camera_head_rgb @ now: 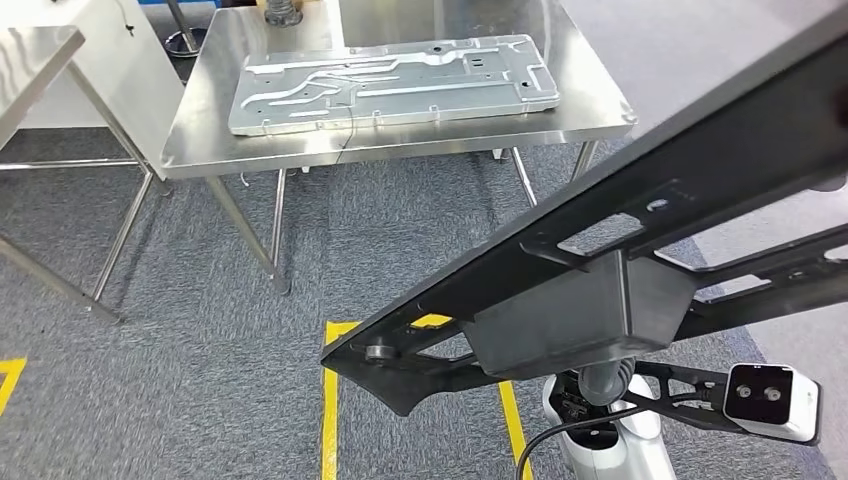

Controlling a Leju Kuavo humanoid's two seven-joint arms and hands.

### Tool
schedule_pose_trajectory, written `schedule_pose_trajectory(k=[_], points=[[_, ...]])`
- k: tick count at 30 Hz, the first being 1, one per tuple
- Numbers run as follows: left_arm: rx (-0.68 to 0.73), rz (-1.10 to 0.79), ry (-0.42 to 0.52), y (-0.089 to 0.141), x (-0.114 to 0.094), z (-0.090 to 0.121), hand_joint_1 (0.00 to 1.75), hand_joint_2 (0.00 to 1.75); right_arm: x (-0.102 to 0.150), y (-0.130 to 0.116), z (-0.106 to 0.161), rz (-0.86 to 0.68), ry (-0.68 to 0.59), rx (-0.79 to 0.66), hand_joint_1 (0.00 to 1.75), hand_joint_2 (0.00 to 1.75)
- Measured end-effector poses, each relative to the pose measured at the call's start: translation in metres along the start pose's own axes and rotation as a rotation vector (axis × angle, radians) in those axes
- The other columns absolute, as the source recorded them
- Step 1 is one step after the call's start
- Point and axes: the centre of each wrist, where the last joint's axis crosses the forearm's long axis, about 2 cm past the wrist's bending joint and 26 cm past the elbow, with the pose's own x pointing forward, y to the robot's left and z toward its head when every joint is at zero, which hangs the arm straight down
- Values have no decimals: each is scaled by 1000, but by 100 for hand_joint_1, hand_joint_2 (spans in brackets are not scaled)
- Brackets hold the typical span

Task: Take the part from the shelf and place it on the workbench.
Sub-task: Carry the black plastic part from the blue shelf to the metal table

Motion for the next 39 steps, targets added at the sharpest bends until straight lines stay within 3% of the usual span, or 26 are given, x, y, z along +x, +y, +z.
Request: schedule_pose_trajectory(k=[39], points=[[5, -1, -6, 3, 1, 0, 0, 0, 10, 6, -14, 75, -29, 45, 175, 175]])
